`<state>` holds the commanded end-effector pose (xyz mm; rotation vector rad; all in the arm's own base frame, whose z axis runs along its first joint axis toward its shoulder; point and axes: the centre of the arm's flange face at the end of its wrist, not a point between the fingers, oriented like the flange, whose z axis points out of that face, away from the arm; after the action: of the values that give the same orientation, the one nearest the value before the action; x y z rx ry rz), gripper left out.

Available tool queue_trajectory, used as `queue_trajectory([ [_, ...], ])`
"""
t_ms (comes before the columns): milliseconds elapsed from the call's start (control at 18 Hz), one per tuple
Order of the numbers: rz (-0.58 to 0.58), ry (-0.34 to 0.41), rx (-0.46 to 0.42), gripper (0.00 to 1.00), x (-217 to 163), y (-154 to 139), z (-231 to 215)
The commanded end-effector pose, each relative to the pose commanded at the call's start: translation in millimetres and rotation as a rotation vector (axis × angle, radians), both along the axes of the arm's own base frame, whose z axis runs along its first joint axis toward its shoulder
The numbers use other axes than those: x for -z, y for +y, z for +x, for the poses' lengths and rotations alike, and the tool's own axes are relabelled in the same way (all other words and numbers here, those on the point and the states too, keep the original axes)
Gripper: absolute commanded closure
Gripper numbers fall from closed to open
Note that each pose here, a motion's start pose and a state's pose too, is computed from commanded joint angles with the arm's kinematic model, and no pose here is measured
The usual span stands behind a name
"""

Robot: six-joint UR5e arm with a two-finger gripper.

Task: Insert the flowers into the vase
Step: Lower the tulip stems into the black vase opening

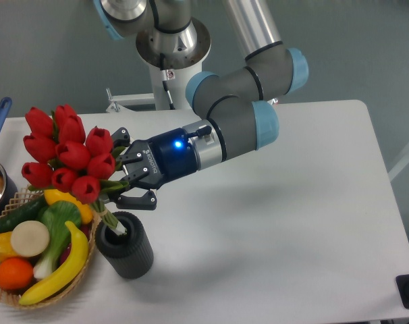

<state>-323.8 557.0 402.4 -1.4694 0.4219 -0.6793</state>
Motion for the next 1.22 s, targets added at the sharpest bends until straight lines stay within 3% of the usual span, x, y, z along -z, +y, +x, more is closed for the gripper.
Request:
queue_trajectory([
  [1222,-0.036,-0.032,-0.012,0.59,76.0,2.1,-3.9],
])
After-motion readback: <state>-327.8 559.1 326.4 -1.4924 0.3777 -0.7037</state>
